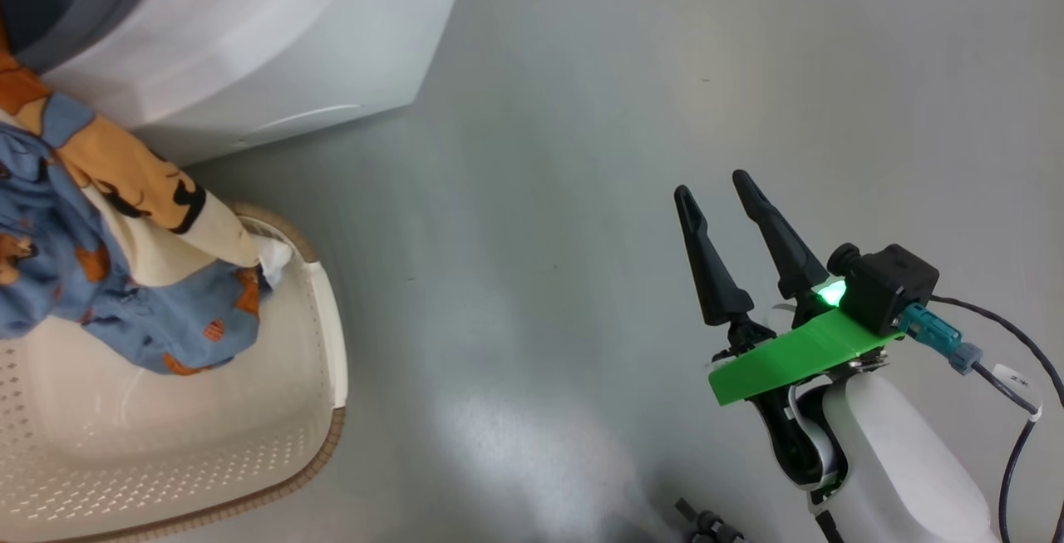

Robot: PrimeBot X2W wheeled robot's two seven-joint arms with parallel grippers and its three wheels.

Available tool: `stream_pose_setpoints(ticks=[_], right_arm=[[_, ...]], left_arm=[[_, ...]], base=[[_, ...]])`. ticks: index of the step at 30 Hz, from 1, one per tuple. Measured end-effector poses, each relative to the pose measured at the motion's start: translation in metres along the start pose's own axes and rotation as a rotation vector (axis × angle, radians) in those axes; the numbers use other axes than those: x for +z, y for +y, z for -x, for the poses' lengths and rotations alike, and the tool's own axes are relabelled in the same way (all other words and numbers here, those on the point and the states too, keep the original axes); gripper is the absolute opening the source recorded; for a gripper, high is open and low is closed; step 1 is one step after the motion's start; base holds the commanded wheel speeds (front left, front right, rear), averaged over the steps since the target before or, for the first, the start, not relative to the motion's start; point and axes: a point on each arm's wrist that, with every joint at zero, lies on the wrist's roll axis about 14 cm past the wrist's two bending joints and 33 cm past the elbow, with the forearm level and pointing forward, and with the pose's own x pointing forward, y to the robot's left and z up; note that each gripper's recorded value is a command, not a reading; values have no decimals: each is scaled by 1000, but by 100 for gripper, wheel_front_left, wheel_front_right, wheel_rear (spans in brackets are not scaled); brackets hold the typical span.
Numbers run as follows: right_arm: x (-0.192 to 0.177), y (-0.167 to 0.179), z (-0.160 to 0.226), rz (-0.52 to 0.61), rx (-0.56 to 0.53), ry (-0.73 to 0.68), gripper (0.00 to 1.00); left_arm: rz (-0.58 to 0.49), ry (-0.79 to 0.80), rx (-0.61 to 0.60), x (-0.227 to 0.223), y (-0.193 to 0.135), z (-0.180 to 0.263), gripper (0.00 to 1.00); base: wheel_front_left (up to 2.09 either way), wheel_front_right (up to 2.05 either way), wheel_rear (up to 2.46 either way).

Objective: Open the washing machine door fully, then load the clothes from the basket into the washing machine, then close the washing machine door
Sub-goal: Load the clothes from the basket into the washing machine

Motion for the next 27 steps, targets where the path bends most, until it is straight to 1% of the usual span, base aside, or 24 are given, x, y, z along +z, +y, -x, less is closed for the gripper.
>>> stream_pose_setpoints(ticks=[5, 12, 16, 20, 27], right_arm=[[6, 7, -3, -2, 19, -17, 100], [18, 18, -2, -9, 50, -47, 100], [28, 26, 0, -7, 73, -71, 100], [39, 33, 3, -3, 96, -95, 100], [59, 41, 11, 9, 131, -136, 100]], left_arm=[[-5, 60, 1, -10, 2, 10, 100], [-14, 82, -27, -1, -6, 27, 100], [-26, 98, -32, 0, -7, 45, 100], [-18, 95, -47, 5, -12, 65, 100], [0, 102, -48, 10, -11, 108, 100]], base=[[0, 0, 0], [0, 0, 0], [0, 0, 0], [0, 0, 0], [0, 0, 0]])
